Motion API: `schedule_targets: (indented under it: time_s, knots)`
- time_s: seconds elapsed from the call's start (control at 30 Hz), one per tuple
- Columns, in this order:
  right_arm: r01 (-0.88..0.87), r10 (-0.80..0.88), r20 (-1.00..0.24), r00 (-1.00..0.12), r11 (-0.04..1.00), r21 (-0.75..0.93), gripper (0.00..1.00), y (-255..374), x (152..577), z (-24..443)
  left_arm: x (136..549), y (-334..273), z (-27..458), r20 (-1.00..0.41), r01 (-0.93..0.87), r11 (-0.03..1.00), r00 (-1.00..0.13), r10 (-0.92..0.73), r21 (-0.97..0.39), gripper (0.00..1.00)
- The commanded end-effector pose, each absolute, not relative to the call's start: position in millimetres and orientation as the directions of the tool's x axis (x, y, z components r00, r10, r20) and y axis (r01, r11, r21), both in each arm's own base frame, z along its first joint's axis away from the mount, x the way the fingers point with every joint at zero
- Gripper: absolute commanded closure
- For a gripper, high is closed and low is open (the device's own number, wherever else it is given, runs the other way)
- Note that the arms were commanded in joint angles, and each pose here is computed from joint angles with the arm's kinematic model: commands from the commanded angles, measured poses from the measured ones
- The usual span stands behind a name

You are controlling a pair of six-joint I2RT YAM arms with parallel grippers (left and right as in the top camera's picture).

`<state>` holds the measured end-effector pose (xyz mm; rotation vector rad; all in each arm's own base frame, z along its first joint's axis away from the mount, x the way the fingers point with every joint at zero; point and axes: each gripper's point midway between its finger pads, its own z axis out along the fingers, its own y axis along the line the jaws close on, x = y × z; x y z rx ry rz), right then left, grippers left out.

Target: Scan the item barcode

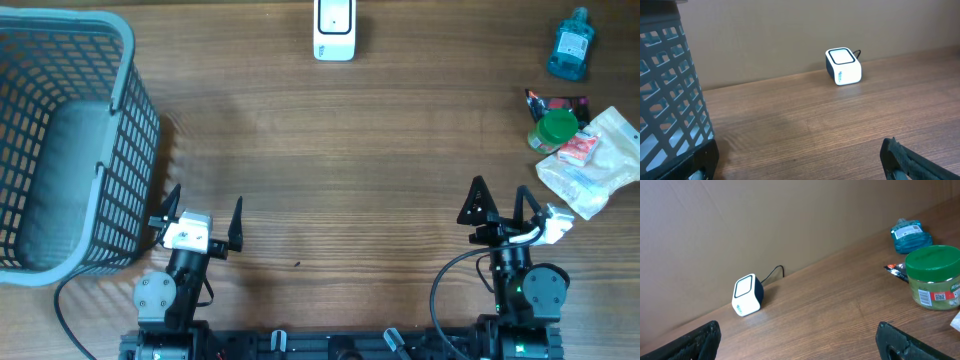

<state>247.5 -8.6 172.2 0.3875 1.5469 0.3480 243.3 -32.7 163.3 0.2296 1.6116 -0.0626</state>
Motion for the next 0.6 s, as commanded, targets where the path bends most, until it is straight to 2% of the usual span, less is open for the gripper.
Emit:
schedule_targets:
  time_s: [0.0,0.5,0.57]
  knots:
    - [0.036,0.456,-0.890,0.024,0.889,0.457,0.00,-12,246,176,244,-30,159,-0.994,0.172,0.981,-0.047,0.100,0.091,0.00]
    - [0.036,0.456,-0.890,0.024,0.889,0.457,0.00,-12,246,176,244,-30,159,-0.994,0.172,0.981,-0.047,0.100,0.091,0.00]
    - [0.087,0.433,-0.900,0.056,0.896,0.436,0.00,-23,246,178,244,-30,159,-0.994,0.172,0.981,-0.047,0.100,0.091,0.00]
